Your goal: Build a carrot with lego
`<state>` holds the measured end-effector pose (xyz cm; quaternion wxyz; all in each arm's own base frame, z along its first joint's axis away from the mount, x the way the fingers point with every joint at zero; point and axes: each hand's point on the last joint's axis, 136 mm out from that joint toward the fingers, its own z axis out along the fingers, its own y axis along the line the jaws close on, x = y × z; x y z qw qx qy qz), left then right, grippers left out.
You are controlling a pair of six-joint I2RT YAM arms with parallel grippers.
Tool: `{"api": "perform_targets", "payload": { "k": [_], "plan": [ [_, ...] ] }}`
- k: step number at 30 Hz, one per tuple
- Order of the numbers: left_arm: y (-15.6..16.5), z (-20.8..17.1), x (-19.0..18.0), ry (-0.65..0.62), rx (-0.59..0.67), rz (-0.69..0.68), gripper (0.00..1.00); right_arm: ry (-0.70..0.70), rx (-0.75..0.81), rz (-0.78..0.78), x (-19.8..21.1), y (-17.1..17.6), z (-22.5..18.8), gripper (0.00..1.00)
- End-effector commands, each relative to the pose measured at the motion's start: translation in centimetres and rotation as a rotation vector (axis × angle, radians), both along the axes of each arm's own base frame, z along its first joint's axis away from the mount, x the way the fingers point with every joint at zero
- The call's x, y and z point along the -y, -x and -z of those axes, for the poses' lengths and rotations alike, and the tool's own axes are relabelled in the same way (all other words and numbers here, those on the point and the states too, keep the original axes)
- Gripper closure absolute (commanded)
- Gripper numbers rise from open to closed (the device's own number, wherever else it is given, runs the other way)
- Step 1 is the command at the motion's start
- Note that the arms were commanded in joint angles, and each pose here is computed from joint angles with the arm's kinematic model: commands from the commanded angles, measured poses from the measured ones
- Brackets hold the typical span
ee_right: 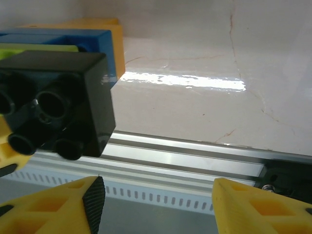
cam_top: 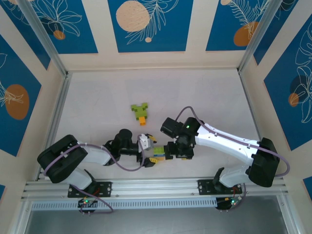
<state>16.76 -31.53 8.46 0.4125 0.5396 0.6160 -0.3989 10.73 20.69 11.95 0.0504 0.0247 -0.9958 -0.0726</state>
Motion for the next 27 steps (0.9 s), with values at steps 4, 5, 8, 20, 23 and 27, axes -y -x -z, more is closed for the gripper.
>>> {"api": "perform_targets", "payload": {
  "k": [4, 5, 8, 20, 23, 27],
  "plan": [
    [-0.3, -1.5, -0.3, 0.062, 0.011, -0.003, 0.01, 0.032, -0.03, 0.044, 0.3, -0.5, 1.6, 0.39],
    [-0.3, -1.5, -0.3, 0.063, 0.01, -0.001, 0.01, 0.035, -0.03, 0.053, 0.5, -0.8, 1.7, 0.39],
    [-0.1, -1.5, -0.3, 0.065, 0.002, 0.015, 0.01, 0.044, -0.022, 0.069, 0.9, -1.6, 1.9, 0.39],
    [0.0, -1.4, 0.1, 0.07, -0.012, 0.039, 0.01, 0.082, 0.012, 0.096, 2.2, -4.3, 2.1, 0.4],
    [-0.2, -1.4, 0.3, 0.071, -0.013, 0.038, 0.01, 0.1, 0.026, 0.103, 2.8, -5.2, 2.1, 0.4],
    [-0.2, -1.4, 0.3, 0.07, -0.013, 0.037, 0.01, 0.093, 0.037, 0.113, 3.1, -6.3, 2.2, 0.41]
  ]
}}
